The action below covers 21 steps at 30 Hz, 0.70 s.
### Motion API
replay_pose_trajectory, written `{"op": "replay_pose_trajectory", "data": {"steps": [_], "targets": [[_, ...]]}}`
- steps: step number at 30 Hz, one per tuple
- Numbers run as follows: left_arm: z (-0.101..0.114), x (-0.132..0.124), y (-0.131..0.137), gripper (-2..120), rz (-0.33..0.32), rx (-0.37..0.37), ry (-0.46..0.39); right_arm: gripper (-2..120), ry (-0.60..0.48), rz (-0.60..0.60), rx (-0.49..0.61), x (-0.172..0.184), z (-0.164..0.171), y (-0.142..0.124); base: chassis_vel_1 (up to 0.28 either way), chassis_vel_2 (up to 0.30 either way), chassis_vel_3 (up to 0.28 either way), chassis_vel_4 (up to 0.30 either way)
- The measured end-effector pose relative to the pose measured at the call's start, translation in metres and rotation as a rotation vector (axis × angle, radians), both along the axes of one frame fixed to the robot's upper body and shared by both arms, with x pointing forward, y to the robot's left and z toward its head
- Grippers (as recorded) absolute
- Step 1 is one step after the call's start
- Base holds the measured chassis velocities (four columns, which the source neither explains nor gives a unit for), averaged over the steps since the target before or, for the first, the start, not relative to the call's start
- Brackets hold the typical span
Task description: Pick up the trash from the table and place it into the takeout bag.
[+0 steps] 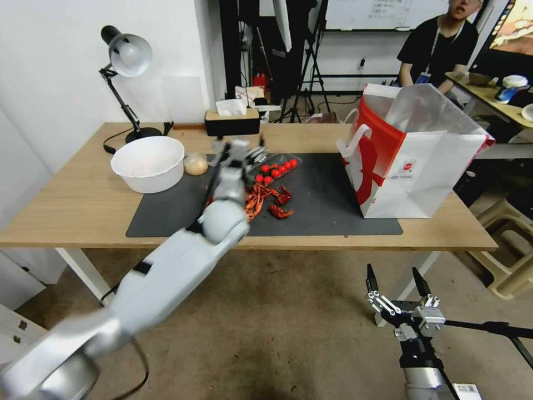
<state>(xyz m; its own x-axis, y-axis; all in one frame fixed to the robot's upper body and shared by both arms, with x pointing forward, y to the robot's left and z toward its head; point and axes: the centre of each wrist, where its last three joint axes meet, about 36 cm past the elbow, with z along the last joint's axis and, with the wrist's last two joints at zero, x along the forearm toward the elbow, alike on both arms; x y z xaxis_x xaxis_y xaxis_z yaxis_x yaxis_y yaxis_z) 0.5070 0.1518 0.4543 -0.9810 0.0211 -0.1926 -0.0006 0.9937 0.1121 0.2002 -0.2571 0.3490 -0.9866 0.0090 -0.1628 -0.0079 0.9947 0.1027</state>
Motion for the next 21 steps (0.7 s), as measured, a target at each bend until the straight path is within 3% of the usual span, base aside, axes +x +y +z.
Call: {"op": "replay_pose_trajectory", "data": {"steps": [2,6,15,21], "targets": [[-0.013,-0.023,0.018,100,0.012,0.002,0.018,100,-0.001,0.002,-0.002,0.000,0.000,-0.001,0.000,0.000,0.000,0.000],[-0.021,-0.043,0.030,100,0.023,-0.014,0.032,100,-0.003,0.006,-0.002,0.000,0.000,0.000,0.000,0.000,0.000,0.000],[-0.026,-0.073,0.052,100,0.042,-0.039,0.040,100,-0.010,0.017,0.001,0.001,0.003,0.002,0.000,0.000,0.000,0.000],[-0.035,-0.109,0.063,100,0.049,-0.057,0.073,100,-0.010,0.026,-0.004,0.002,0.003,0.000,0.000,0.000,0.000,0.000]]}}
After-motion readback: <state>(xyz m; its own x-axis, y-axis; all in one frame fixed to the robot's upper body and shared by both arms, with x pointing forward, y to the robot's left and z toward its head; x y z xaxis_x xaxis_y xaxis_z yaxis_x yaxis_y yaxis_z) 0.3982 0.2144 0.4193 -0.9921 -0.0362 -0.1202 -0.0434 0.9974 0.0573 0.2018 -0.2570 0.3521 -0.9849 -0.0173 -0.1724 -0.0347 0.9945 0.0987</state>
